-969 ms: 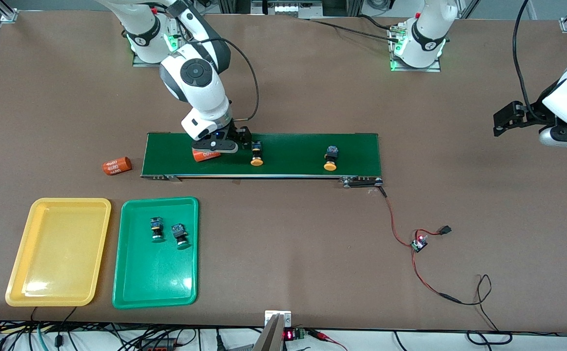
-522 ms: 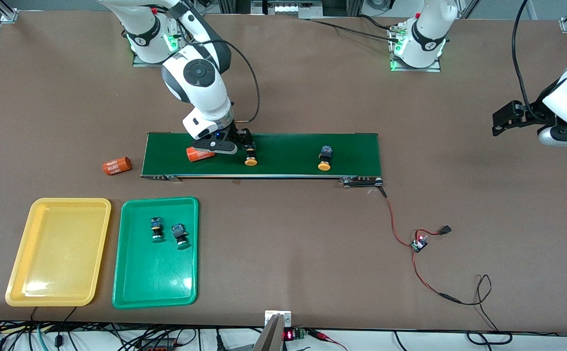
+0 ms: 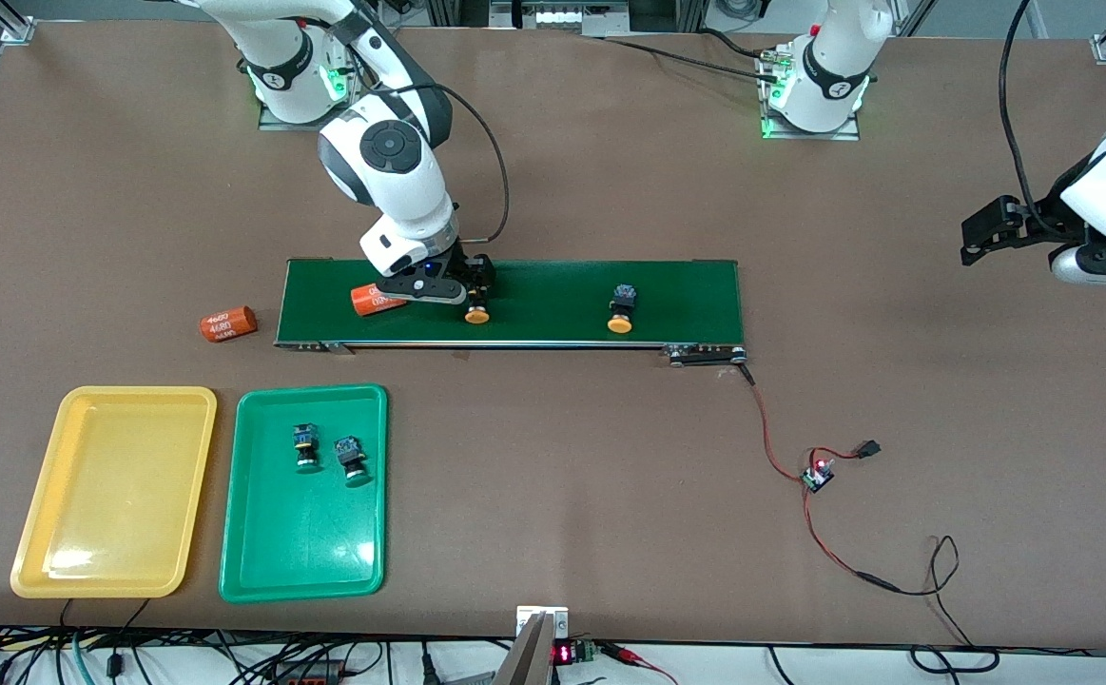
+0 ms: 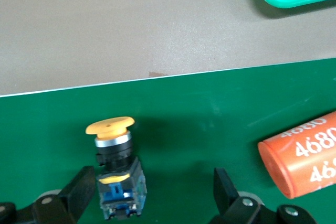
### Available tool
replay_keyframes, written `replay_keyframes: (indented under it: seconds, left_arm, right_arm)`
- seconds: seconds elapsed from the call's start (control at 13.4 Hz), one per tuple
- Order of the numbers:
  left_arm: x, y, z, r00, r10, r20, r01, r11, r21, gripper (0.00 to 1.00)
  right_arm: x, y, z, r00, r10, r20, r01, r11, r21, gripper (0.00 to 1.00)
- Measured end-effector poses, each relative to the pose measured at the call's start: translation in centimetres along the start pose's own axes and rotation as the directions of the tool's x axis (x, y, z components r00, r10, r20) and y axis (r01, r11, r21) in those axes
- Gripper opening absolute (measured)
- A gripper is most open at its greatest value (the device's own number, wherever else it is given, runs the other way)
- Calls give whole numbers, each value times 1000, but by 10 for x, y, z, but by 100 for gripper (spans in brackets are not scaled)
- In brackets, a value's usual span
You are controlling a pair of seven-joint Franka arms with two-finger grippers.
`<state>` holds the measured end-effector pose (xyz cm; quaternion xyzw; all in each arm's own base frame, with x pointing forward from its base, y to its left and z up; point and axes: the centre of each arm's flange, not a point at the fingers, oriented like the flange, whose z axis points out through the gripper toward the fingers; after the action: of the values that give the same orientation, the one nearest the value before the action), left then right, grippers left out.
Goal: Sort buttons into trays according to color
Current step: 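Grasp the yellow button on the belt with the right gripper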
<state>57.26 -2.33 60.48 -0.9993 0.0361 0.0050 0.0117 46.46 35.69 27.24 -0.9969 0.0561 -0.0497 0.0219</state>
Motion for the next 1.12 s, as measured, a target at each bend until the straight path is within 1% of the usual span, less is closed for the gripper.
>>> replay_keyframes:
  seconds: [0.22,0.45,0.52,0.6,0.67,0.75,0.82,0.89,0.97,1.12]
  left_arm:
    - [0,0,0,1000,0,0,0,1000,0,100]
    - [0,1,0,1000,1,0,-1,1000,0,100]
    - [0,2,0,1000,4,0,-4,1000,-1,100]
    - [0,6,0,1000,11,0,-11,1000,-2,100]
    - [0,12,0,1000,20,-1,-20,1000,-2,100]
    - [0,16,-1,1000,29,-2,-29,1000,-2,100]
    - [0,19,-2,999,34,-5,-34,999,-3,100]
    - [0,20,-4,999,35,-8,-35,999,-3,100]
    - [1,20,-5,999,35,-10,-35,999,-2,100]
    - [1,19,-5,999,34,-11,-34,999,-2,100]
  right_arm:
    - [0,0,1,1000,-5,-2,5,1000,-2,100]
    - [-2,1,15,999,-39,-4,39,999,-19,100]
    - [-2,2,20,999,-50,-5,50,998,-24,100]
    - [-3,3,24,998,-61,-6,61,998,-28,97]
    - [-3,3,27,998,-70,-9,70,997,-31,87]
    - [-3,4,28,996,-83,-14,83,996,-35,87]
    - [-3,4,29,995,-96,-20,95,995,-40,81]
    - [-3,4,29,994,-103,-23,102,994,-43,70]
    - [-2,4,29,994,-103,-24,102,994,-44,56]
    - [-1,5,29,994,-102,-26,101,994,-45,35]
